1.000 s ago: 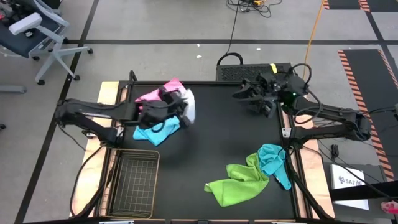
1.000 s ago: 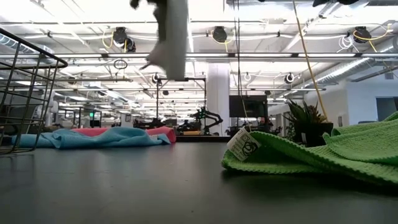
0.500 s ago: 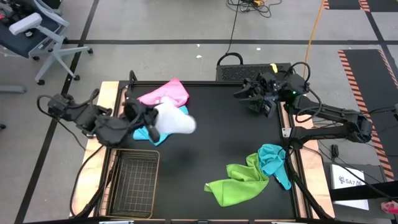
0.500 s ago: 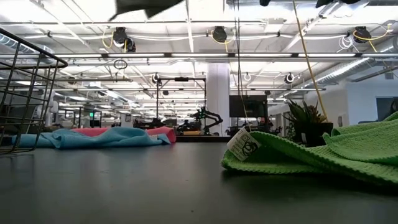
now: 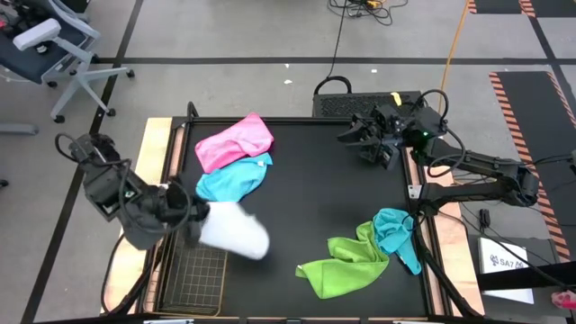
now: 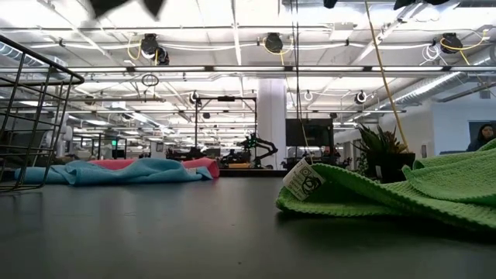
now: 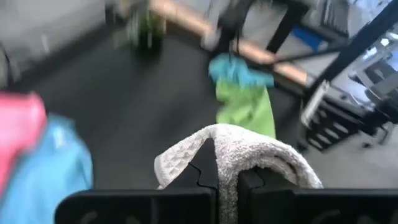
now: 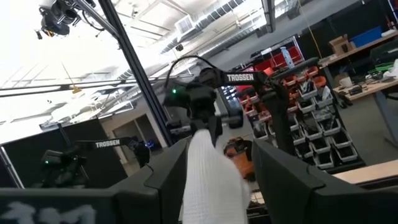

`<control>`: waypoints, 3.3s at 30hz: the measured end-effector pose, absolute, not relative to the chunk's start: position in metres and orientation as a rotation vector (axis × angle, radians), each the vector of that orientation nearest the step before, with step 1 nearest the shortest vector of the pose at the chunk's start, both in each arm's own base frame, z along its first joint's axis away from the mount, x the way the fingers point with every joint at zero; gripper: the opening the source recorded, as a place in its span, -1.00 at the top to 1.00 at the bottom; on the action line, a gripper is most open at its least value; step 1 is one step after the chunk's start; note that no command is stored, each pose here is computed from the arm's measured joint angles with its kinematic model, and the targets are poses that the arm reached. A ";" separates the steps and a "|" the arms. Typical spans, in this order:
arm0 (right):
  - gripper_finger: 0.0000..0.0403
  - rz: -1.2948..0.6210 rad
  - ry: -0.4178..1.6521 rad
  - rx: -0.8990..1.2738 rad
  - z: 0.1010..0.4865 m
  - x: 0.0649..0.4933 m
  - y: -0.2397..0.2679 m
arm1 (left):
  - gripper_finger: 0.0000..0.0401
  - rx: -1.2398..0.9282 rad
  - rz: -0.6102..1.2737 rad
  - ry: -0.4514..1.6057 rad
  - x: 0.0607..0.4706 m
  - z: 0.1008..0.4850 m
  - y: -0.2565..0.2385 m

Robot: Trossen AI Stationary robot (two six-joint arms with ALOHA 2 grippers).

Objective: Fold microfiber towels
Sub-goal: Put the folded gray microfiber cloth into the wire basket

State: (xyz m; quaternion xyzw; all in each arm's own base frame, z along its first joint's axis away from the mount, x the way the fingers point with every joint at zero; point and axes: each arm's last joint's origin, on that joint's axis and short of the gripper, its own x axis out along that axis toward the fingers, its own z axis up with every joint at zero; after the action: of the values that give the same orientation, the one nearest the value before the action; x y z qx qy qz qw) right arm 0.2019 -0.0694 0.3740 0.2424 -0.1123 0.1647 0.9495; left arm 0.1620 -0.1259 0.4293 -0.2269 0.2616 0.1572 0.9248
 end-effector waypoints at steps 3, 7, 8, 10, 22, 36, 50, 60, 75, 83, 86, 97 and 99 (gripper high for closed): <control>0.15 0.331 -0.219 0.500 0.373 0.202 -0.070 | 0.97 -0.623 0.363 0.695 0.151 0.420 -0.125; 0.15 0.312 -0.194 0.518 0.370 0.203 -0.070 | 0.97 -0.752 0.456 0.941 0.138 0.410 -0.120; 0.15 0.299 -0.192 0.522 0.369 0.204 -0.071 | 0.97 -0.778 0.481 0.997 0.135 0.408 -0.119; 0.15 0.291 -0.184 0.517 0.368 0.204 -0.071 | 0.97 -0.844 0.477 1.076 0.134 0.407 -0.120; 0.15 0.256 -0.169 0.515 0.365 0.205 -0.072 | 0.97 -1.164 0.486 1.561 0.130 0.405 -0.129; 0.15 0.250 -0.165 0.498 0.364 0.205 -0.072 | 0.97 -1.196 0.338 1.524 0.137 0.409 -0.136; 0.15 0.191 -0.156 0.503 0.362 0.206 -0.074 | 0.97 -1.349 0.098 1.470 0.151 0.422 -0.153; 0.15 0.176 -0.114 0.520 0.357 0.207 -0.074 | 0.97 -1.257 0.149 1.517 0.158 0.407 -0.170; 0.15 0.189 -0.106 0.534 0.357 0.208 -0.072 | 0.98 -1.086 0.237 1.596 0.181 0.366 -0.200; 0.15 0.189 -0.105 0.537 0.357 0.208 -0.072 | 0.98 -1.009 0.244 1.639 0.190 0.318 -0.194; 0.15 0.192 -0.105 0.537 0.357 0.208 -0.072 | 0.98 -0.999 0.181 1.642 0.199 0.300 -0.190; 0.15 0.214 -0.094 0.558 0.357 0.208 -0.072 | 0.98 -0.810 0.293 1.811 0.192 0.255 -0.157; 0.15 0.215 -0.094 0.558 0.356 0.208 -0.072 | 0.98 -0.772 0.328 1.833 0.190 0.254 -0.151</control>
State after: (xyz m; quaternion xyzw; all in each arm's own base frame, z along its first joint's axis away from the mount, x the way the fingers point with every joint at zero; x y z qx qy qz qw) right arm 0.2077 -0.0716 0.3565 0.2747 -0.0463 0.1057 0.9546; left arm 0.1905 -0.1508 0.2540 -0.3238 0.7689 0.1376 0.5338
